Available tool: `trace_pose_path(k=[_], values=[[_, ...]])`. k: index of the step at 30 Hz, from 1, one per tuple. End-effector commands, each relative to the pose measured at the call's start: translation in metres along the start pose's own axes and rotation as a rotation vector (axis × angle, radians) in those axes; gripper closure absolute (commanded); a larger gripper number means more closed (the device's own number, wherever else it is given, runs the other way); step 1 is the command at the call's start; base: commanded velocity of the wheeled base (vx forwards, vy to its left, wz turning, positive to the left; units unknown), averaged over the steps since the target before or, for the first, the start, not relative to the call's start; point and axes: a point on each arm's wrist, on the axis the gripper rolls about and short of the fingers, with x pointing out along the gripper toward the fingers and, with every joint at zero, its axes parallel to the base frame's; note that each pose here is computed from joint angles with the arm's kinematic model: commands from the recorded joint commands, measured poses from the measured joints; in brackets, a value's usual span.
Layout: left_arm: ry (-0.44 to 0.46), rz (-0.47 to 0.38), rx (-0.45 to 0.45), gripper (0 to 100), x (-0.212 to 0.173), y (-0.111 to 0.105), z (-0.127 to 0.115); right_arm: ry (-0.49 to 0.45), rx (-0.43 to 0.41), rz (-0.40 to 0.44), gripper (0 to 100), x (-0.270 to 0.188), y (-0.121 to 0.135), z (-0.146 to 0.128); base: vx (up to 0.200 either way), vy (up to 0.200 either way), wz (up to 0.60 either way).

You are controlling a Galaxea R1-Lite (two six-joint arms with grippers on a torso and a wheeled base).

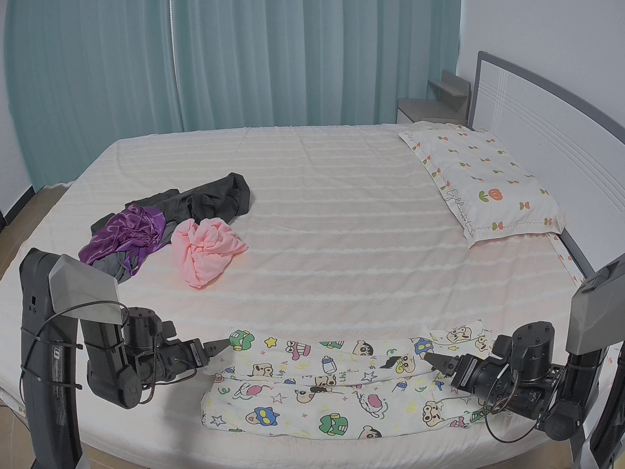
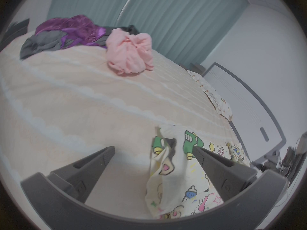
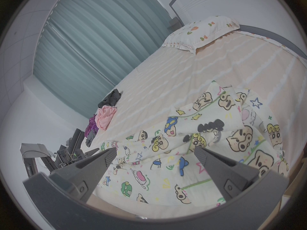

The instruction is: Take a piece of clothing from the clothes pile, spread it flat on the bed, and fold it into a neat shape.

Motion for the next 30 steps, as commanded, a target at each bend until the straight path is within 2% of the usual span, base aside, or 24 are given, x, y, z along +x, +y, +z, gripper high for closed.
trace_pose_path(k=[1,6,12,16,18,19,21,25,30], values=[[-0.005,0.014,-0.102,0,-0.019,0.005,0.003,0.062,-0.042,-0.045,0,0.003,-0.010,-0.011,0.000,0.000,0.00],[-0.005,-0.012,-0.170,0,-0.036,0.005,0.004,0.106,-0.059,-0.081,0,0.007,-0.015,-0.019,0.000,0.000,0.00],[0.003,-0.011,-0.180,0,-0.047,0.003,-0.004,0.154,-0.080,-0.113,0,0.013,-0.021,-0.029,0.000,0.000,0.00],[0.017,-0.011,-0.165,0,-0.050,0.001,-0.009,0.128,-0.080,-0.091,0,0.012,-0.018,-0.026,0.000,0.000,0.00],[0.024,-0.019,-0.124,0,-0.050,-0.003,-0.012,0.057,-0.057,-0.026,0,0.002,-0.006,-0.011,0.000,0.000,0.00],[0.024,-0.019,-0.124,0,-0.050,-0.003,-0.012,0.057,-0.057,-0.026,0,0.002,-0.006,-0.011,0.000,0.000,0.00],[0.040,-0.020,-0.035,0,-0.048,-0.003,-0.014,-0.019,-0.028,0.033,0,-0.010,0.003,0.003,0.000,0.000,0.00],[0.063,-0.029,0.030,0,-0.038,-0.006,-0.019,-0.037,-0.028,0.043,0,-0.013,0.006,0.006,0.000,0.000,0.00],[0.089,-0.076,0.087,0,-0.021,-0.023,-0.022,-0.050,-0.029,0.055,0,-0.015,0.009,0.008,0.000,0.000,0.00]])
